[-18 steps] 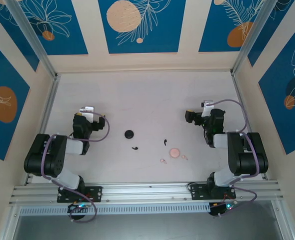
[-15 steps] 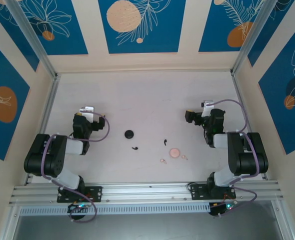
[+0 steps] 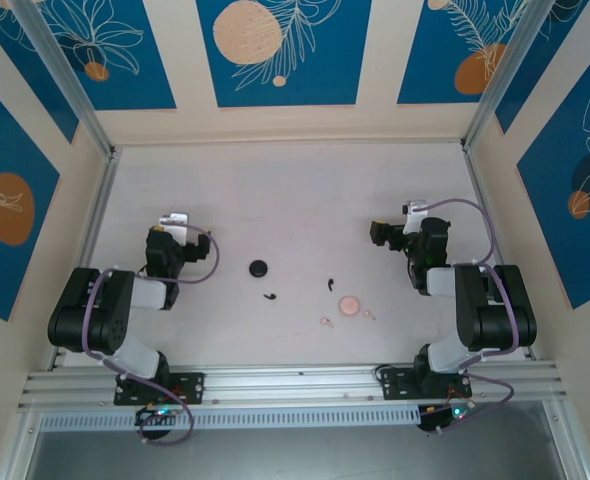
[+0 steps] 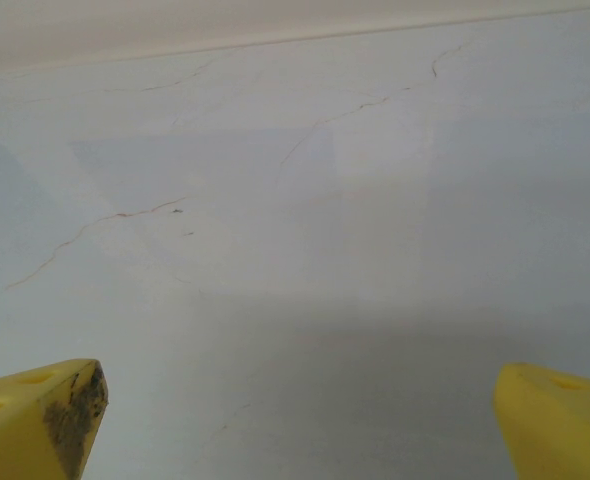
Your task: Insert the wireless bluetooth earbuds into the charging case
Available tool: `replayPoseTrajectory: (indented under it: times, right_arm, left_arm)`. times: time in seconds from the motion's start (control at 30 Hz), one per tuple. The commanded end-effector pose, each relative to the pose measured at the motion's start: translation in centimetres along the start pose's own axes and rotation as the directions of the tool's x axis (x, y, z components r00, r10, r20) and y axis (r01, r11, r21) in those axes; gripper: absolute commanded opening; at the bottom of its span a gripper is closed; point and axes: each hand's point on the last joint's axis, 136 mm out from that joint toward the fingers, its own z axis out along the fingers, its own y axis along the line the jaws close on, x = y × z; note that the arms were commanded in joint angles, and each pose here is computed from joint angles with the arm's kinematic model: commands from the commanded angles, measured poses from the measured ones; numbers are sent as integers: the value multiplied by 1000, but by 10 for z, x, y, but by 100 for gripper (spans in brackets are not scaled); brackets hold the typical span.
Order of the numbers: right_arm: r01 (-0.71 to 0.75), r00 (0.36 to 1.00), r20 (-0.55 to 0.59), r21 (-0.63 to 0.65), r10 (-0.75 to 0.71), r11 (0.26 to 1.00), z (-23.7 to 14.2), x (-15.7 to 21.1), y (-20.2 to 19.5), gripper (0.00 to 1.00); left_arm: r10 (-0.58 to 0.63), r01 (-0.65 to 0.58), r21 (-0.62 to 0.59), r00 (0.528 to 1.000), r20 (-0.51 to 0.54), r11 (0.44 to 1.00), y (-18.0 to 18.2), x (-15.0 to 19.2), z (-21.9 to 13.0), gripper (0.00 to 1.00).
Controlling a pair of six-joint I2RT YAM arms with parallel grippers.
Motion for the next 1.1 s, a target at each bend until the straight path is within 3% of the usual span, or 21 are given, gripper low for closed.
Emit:
replayPoseTrajectory:
  times: [0.0, 0.53, 0.63, 0.8, 0.9, 1.07]
  right_arm:
    - [16, 1000, 14, -3, -16, 1000, 0, -3, 0, 99]
    - [20, 1000, 17, -2, -20, 1000, -1, -3, 1, 99]
    - [10, 1000, 1, 47, -10, 999, -1, -9, -4, 99]
    - [-50, 958, -278, 84, 71, 995, -3, -22, 4, 99]
    - [10, 923, -384, 27, 1, 1000, -13, -30, 34, 99]
    - [20, 844, -535, -34, -35, 999, -45, -34, 90, 99]
  left_arm:
    - [5, -5, 14, 1000, 21, 1000, -1, -8, 3, 100]
    - [3, -3, 18, 1000, 19, 1000, -1, -9, 3, 100]
    - [3, -3, 15, 1000, 21, 1000, -1, -8, 3, 100]
    - [-8, 9, -15, 997, 78, 1000, 4, -14, -9, 91]
    - [9, -9, 1, 996, 93, 1000, 1, -30, -23, 85]
    - [-86, 92, 84, 994, -74, 992, -13, -49, -42, 73]
